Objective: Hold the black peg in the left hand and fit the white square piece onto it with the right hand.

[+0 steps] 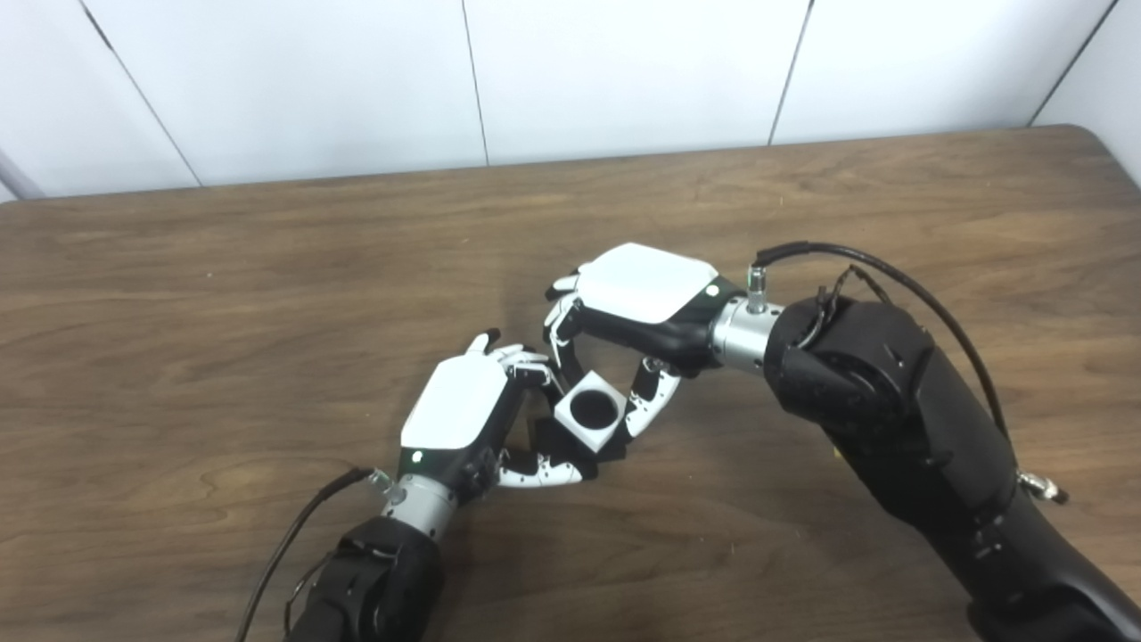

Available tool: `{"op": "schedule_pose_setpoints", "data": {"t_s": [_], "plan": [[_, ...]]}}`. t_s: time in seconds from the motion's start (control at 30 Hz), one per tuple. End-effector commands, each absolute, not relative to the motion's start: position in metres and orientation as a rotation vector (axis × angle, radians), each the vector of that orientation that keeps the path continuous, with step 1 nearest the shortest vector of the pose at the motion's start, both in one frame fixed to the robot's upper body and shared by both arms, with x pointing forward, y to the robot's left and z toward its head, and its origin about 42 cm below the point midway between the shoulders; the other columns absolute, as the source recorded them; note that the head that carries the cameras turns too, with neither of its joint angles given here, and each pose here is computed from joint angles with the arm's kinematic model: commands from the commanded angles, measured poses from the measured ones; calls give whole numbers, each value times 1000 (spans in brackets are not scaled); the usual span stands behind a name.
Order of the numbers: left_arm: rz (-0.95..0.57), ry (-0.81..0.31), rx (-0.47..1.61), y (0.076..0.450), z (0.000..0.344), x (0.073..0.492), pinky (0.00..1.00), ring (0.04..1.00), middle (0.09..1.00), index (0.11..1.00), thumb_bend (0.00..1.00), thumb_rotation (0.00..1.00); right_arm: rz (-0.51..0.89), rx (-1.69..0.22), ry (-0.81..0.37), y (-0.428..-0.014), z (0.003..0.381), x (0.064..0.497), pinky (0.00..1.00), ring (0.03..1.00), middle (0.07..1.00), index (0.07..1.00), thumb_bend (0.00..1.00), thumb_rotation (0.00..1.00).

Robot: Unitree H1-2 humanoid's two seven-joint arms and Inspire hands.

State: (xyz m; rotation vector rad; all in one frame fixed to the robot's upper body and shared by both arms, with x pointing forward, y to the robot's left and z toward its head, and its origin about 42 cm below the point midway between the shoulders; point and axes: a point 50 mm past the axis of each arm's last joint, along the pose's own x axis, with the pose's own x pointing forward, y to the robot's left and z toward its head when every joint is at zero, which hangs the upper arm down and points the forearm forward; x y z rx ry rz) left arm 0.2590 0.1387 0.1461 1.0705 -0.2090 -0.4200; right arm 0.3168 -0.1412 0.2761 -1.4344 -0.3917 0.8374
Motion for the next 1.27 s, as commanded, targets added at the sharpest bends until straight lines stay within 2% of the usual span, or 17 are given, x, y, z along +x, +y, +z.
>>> {"op": "schedule_pose_setpoints", "data": {"t_s": [0.0,0.3,0.33,0.37,0.43,0.57,0.83,1.23], "plan": [[-485,-161,1074,134,136,255,996,846,762,484,523,54,798,-1442,-464,-141,288,318,926,910,782,489,524,140],[-488,-168,1075,131,136,256,983,843,762,484,524,54,798,-1443,-441,-145,287,319,938,933,818,495,524,152],[-487,-170,1075,130,136,256,980,841,762,484,524,54,802,-1439,-433,-146,288,320,945,944,839,621,733,212],[-486,-172,1074,130,136,256,979,840,761,484,524,54,804,-1436,-428,-146,288,320,955,954,858,676,816,238],[-485,-171,1078,130,136,256,978,840,760,484,524,54,808,-1441,-422,-147,289,320,966,972,886,728,903,264],[-485,-167,1075,129,136,256,984,841,761,484,523,54,810,-1450,-409,-148,290,322,963,983,905,723,973,284],[-483,-167,1083,131,135,256,985,842,761,484,523,54,818,-1460,-384,-148,290,323,961,983,890,656,985,265],[-478,-160,1067,133,135,257,991,844,756,484,523,53,784,-1445,-397,-159,300,324,944,971,868,627,976,263]]}}
